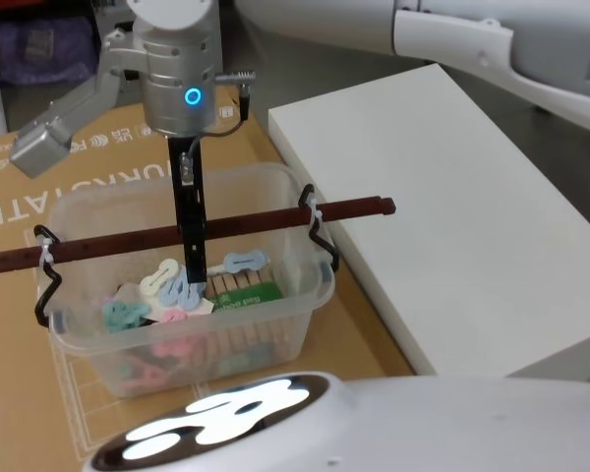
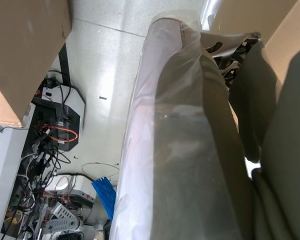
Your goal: Use one hand to grasp the basket and place it at the designated location.
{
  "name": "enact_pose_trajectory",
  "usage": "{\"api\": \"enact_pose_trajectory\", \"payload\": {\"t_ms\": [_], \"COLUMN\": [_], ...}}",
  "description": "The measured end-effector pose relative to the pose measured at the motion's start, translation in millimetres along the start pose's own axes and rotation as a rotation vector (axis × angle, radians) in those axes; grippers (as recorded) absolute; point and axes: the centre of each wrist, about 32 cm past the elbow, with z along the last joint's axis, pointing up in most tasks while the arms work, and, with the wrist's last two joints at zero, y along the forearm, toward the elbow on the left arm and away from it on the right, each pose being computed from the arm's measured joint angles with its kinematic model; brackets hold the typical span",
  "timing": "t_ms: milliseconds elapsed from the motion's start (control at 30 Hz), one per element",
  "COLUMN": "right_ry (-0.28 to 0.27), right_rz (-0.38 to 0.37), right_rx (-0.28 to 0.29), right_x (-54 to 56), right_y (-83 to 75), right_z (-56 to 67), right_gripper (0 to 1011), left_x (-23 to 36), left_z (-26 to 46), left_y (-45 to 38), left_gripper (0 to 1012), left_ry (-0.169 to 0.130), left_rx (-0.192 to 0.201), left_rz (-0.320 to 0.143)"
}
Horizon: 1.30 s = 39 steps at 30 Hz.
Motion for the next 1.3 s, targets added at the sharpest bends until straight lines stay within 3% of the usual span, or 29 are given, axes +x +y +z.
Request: {"api": "enact_pose_trajectory", "payload": {"t_ms": [1167,1300], "right_ry": [-0.003,-0.003], "right_rz": [0.019,0.018], "right_rx": [0.013,0.013], "right_x": [4.9,5.1], "right_y": [9.9,9.9], "right_z": [-5.6,-5.4], "right_gripper": [1000,935], "left_x": [0.0,0.0], "left_z": [0.0,0.0], "left_y": [0.0,0.0], "left_gripper": [0,0], "left_ry": [0.0,0.0], "left_rx": [0.0,0.0], "left_rz": [0.0,0.0]}}
